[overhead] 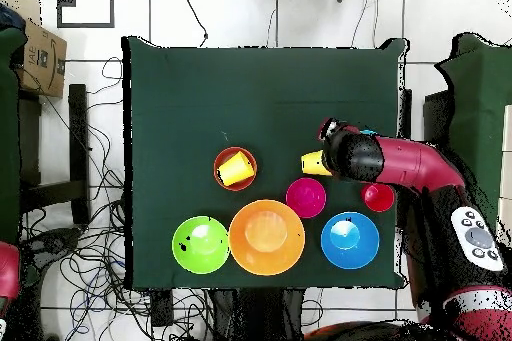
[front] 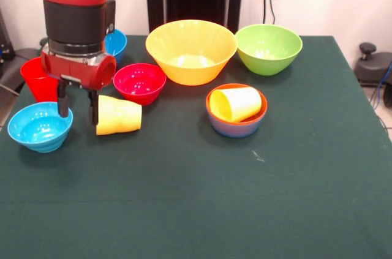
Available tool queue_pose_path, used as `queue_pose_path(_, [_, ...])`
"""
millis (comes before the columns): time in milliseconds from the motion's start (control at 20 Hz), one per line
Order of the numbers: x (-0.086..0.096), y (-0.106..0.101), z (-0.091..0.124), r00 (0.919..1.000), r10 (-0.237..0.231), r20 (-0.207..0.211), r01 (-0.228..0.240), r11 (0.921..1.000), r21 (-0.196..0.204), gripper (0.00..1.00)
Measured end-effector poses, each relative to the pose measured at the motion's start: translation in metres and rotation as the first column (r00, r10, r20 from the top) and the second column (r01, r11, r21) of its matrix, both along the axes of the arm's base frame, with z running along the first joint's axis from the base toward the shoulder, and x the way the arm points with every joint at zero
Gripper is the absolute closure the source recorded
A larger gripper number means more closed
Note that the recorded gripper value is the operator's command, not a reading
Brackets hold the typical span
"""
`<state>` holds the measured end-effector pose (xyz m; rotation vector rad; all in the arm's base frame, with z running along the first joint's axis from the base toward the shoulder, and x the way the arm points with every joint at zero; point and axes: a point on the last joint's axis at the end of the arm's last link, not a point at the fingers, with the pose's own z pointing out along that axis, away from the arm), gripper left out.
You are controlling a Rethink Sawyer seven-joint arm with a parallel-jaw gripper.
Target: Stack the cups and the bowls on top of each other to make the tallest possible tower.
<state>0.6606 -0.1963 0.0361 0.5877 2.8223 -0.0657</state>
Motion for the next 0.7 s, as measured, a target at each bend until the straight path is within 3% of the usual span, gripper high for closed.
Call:
queue_pose_path(400, [-0.010,-0.003,-0.032,0.9993,0.030,-0.021,-0.030,0.9995,0.014,0.00])
queue_pose_path(700, [-0.015,-0.009,-0.045,0.9993,0.028,-0.023,-0.027,0.9990,0.035,0.00])
